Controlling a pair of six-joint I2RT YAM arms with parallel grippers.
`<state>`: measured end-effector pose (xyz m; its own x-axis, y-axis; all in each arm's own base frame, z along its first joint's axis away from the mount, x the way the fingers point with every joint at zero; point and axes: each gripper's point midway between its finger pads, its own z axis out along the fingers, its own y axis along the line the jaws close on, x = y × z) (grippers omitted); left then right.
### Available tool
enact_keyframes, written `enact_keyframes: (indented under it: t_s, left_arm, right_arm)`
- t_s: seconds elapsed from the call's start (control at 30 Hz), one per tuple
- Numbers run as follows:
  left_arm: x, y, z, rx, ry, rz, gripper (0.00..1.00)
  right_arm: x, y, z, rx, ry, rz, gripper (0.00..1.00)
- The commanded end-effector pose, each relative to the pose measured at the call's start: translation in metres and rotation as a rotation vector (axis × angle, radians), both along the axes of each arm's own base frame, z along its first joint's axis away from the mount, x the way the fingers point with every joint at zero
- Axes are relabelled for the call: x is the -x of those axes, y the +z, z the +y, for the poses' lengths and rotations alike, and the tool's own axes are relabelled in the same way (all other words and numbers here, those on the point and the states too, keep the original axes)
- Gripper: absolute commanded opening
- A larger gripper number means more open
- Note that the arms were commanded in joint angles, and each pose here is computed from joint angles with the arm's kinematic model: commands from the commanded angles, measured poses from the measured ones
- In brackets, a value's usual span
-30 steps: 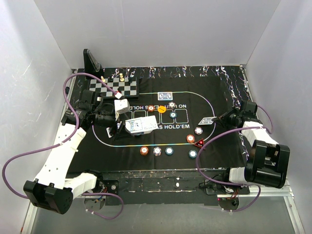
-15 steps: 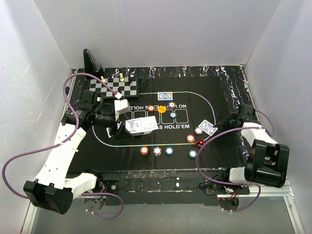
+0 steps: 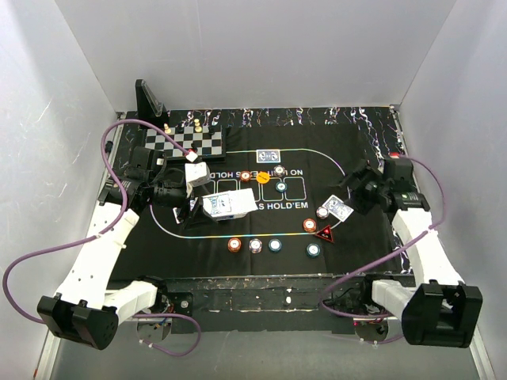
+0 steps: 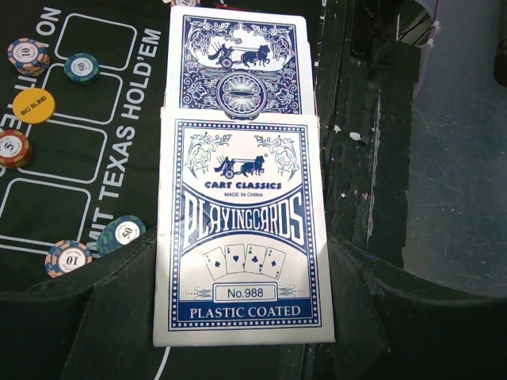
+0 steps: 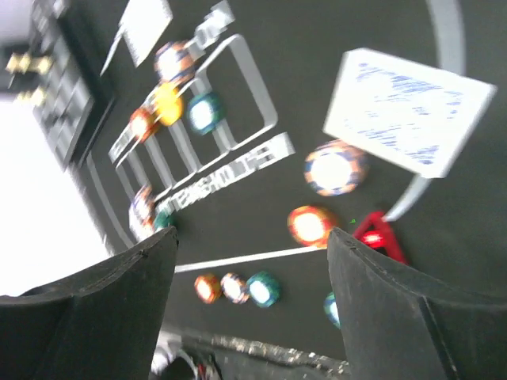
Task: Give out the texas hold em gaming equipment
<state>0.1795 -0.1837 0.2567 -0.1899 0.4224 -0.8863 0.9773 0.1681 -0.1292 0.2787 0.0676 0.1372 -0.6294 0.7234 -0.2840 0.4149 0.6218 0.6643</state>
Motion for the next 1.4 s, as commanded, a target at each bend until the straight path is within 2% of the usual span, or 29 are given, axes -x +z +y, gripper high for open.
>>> enact_keyframes:
  t_s: [0.0, 0.23, 0.43, 0.67, 0.97, 1.07, 1.2, 1.3, 1.37]
  left_arm:
    - [0.005, 0.011, -0.004, 0.047, -0.027, -0.030, 0.41]
    - [0.002, 0.012, -0.005, 0.058, -0.010, -0.026, 0.41]
    - [0.000, 0.015, -0.008, 0.078, -0.011, -0.025, 0.41]
    - [-0.001, 0.012, -0.009, 0.098, -0.003, -0.017, 0.40]
    - [0.001, 0.010, -0.012, 0.132, -0.004, -0.020, 0.40]
    - [0.001, 0.011, -0.013, 0.140, -0.004, -0.035, 0.40]
    - [0.000, 0.010, -0.012, 0.132, -0.003, -0.036, 0.40]
    - [0.000, 0.010, -0.012, 0.132, -0.007, -0.039, 0.39]
    - [0.000, 0.010, -0.012, 0.133, -0.007, -0.036, 0.39]
  right_arm:
    - [0.007, 0.081, 0.090, -0.151, 0.352, -0.167, 0.85]
    - [0.036, 0.162, 0.193, -0.389, 0.743, -0.328, 0.87]
    - [0.062, 0.178, 0.244, -0.485, 0.902, -0.349, 0.89]
    - [0.079, 0.181, 0.275, -0.537, 0.987, -0.352, 0.90]
    - [0.092, 0.173, 0.292, -0.552, 1.035, -0.316, 0.90]
    - [0.096, 0.167, 0.296, -0.557, 1.041, -0.298, 0.85]
    - [0.099, 0.163, 0.294, -0.572, 1.033, -0.286, 0.72]
    - [0.101, 0.161, 0.293, -0.574, 1.030, -0.279, 0.68]
    - [0.101, 0.162, 0.294, -0.582, 1.032, -0.279, 0.70]
